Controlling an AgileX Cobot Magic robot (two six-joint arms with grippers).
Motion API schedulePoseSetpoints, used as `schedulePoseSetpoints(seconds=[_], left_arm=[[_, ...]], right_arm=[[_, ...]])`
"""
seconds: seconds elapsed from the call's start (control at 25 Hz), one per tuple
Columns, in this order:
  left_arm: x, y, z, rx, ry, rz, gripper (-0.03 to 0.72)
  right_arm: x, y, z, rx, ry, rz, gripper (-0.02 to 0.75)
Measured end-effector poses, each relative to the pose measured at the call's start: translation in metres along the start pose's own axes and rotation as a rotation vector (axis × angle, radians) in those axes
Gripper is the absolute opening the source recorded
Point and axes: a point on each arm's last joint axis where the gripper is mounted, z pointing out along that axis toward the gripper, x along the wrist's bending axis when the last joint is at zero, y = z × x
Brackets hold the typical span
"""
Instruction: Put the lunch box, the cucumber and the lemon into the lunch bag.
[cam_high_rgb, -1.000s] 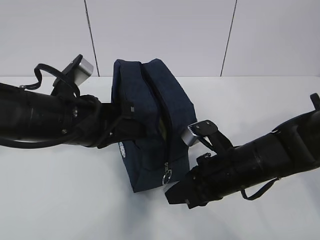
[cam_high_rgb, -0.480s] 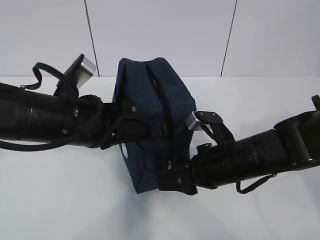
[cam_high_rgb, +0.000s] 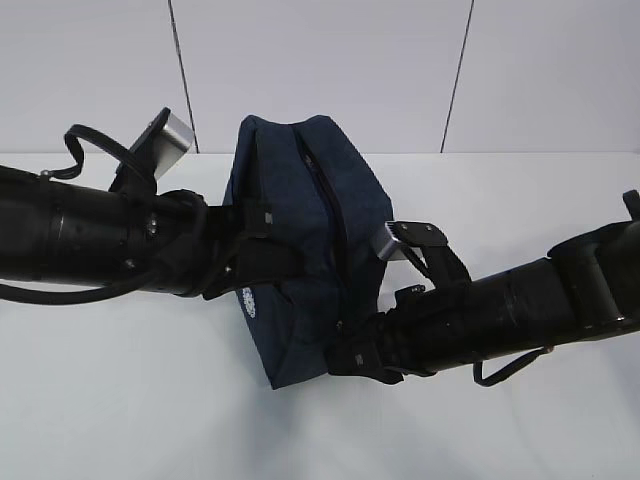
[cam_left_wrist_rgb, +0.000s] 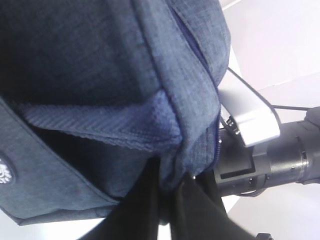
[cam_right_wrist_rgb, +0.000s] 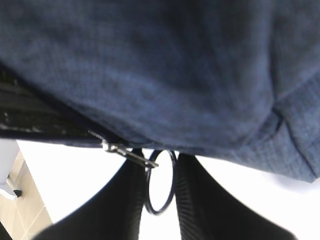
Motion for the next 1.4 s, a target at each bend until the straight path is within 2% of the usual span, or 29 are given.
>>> schedulePoseSetpoints(seconds=[0.24, 0.4, 0.88, 1.12, 1.4], left_arm=[[0.000, 0.000, 0.000, -0.003, 0.005, 0.000, -0.003], [0.001, 0.000, 0.000, -0.003, 0.007, 0.000, -0.003], [0.002, 0.001, 0.000, -0.011, 0.023, 0.000, -0.003], [0.003, 0.001, 0.000, -0.015, 0.032, 0.000, -0.003], [0.003, 0.001, 0.000, -0.016, 0.034, 0.000, -0.003]], right_arm=[[0.000, 0.000, 0.000, 0.006, -0.001, -0.010, 0.134], [0.000, -0.001, 0.000, 0.012, -0.005, -0.016, 0.010], [0.003, -0.002, -0.003, 0.048, 0.004, -0.072, 0.008], [0.009, 0.004, -0.015, 0.065, -0.033, -0.139, 0.008], [0.012, -0.002, -0.015, 0.122, -0.006, -0.156, 0.008]])
